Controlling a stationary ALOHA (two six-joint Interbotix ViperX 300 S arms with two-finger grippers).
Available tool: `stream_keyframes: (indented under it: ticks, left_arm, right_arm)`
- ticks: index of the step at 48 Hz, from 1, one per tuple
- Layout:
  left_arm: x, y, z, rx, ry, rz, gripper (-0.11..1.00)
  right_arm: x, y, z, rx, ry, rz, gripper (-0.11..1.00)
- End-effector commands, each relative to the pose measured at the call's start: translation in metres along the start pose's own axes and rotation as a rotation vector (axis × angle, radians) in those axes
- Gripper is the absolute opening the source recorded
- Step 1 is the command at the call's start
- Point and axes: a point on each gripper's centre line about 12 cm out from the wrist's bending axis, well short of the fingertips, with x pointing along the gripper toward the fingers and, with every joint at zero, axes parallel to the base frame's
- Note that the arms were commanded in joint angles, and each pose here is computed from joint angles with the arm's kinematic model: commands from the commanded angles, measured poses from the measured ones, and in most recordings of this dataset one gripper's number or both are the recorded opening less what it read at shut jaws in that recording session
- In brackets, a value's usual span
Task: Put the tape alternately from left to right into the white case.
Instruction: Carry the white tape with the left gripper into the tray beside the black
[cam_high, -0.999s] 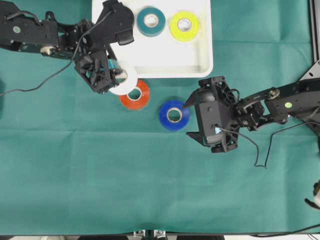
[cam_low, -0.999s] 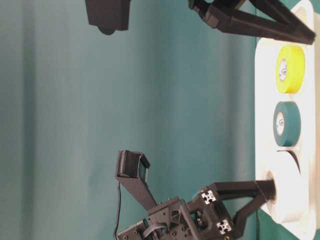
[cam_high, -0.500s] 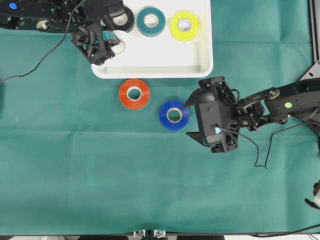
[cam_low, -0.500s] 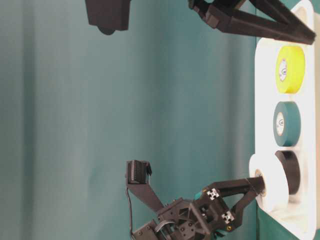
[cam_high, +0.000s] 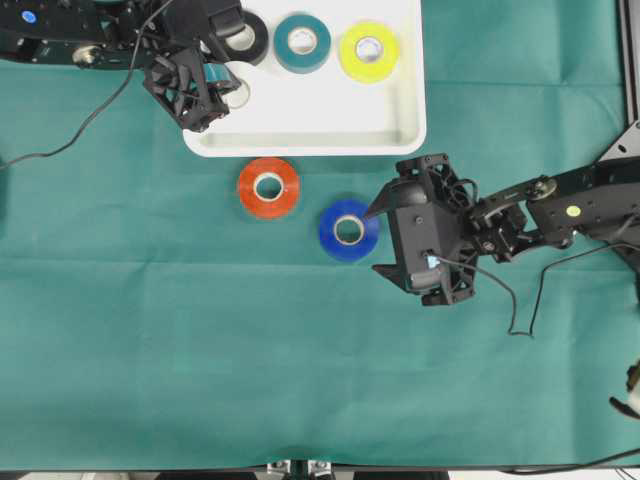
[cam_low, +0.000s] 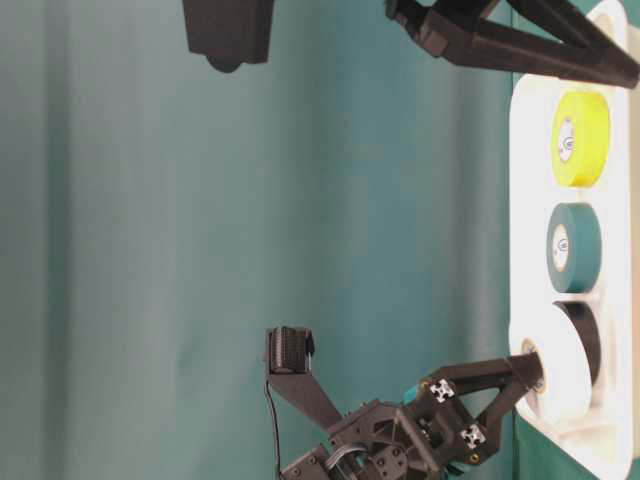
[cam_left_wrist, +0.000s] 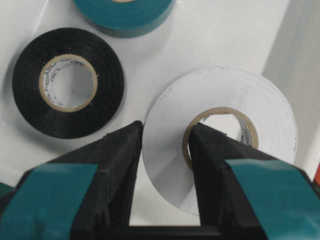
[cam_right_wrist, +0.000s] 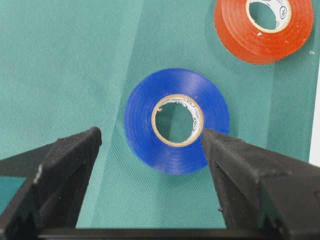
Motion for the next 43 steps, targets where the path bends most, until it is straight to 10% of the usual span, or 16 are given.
stream_keyframes:
  ticks: [1, 11, 25, 43]
  left_arm:
    - [-0.005, -0.001, 0.008, 0.0, -0.032, -0.003, -0.02]
    - [-0.008, -0.006, 0.006, 0.014, -0.029, -0.011, 0.11]
    - [-0.015, -0.006, 0.003, 0.01, -0.038, -0.013, 0.89]
    - [-0.019, -0.006, 0.002, 0.009, -0.042, -0.013, 0.9]
  right_arm:
    - [-0.003, 0.002, 0.008, 0.0, -0.028, 0.01, 0.88]
    - [-0.003, 0.002, 0.008, 0.0, -0.028, 0.01, 0.88]
    - [-0.003, 0.002, 0.008, -0.002, -0.028, 0.01, 0.88]
    - [-0.003, 0.002, 0.008, 0.0, -0.03, 0.01, 0.88]
